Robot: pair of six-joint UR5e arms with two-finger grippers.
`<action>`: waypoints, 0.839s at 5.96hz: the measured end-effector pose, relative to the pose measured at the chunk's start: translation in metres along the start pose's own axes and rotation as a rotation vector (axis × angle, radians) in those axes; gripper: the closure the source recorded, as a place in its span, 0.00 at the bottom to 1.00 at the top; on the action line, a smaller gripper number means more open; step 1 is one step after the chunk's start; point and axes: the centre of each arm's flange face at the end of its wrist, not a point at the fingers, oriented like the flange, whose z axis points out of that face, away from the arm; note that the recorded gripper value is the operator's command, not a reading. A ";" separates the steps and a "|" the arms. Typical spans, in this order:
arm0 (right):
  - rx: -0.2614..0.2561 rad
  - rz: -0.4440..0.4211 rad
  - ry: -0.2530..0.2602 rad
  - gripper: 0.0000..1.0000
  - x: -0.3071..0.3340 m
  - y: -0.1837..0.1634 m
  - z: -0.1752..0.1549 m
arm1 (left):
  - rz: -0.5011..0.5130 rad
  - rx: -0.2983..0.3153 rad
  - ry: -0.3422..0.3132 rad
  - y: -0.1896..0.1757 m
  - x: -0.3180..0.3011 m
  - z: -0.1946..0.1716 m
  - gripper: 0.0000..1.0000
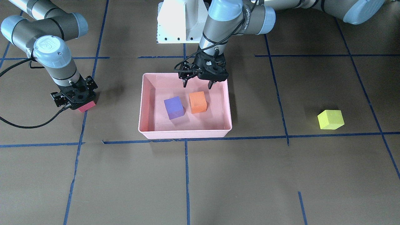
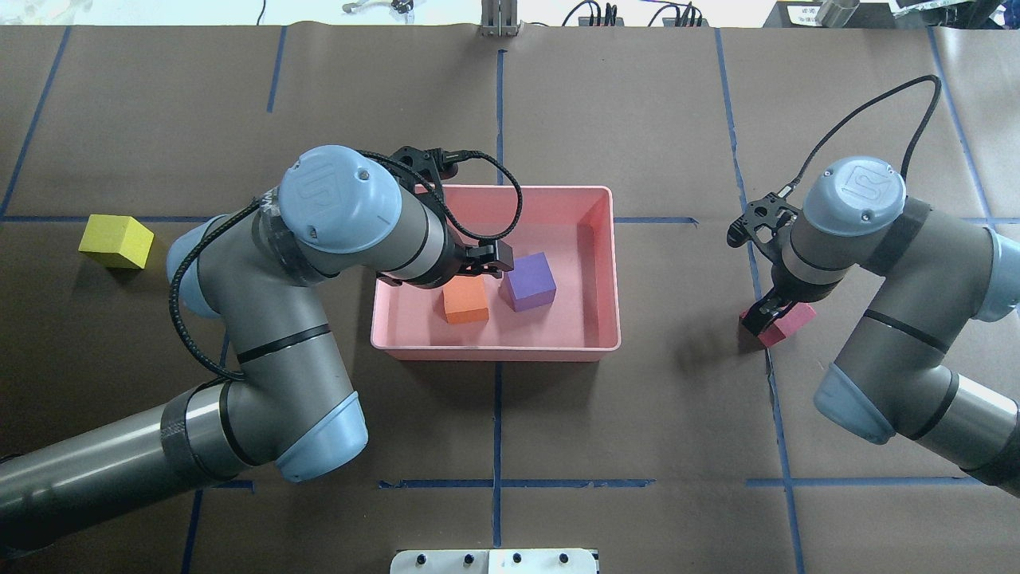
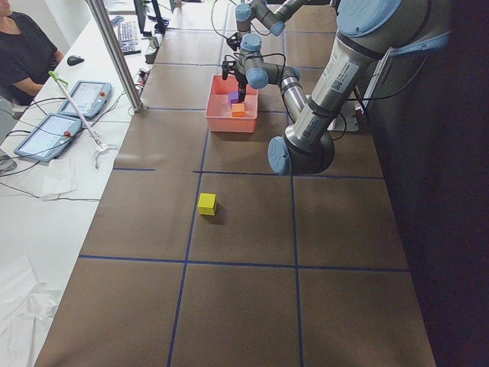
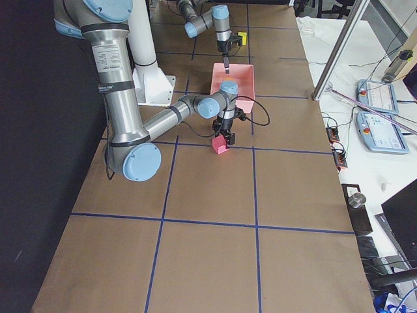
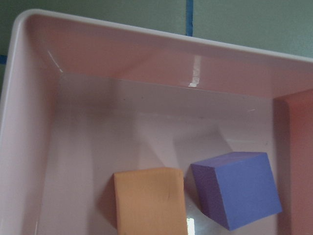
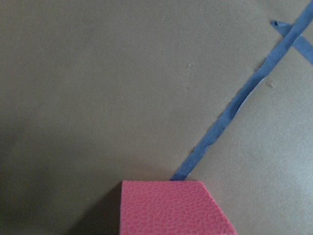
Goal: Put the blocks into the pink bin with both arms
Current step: 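Grasp the red cube with the right gripper while the left gripper withdraws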
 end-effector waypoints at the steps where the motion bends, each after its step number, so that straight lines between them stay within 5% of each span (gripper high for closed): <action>1: -0.003 0.002 -0.006 0.94 -0.002 0.000 0.001 | -0.001 0.013 0.016 -0.002 -0.011 -0.017 0.00; 3: 0.004 0.002 -0.020 1.00 -0.006 -0.001 -0.005 | 0.000 0.053 0.032 -0.012 -0.050 -0.056 0.01; 5: 0.078 0.050 -0.108 1.00 -0.005 -0.004 -0.073 | 0.057 0.067 0.014 -0.042 -0.104 -0.090 0.00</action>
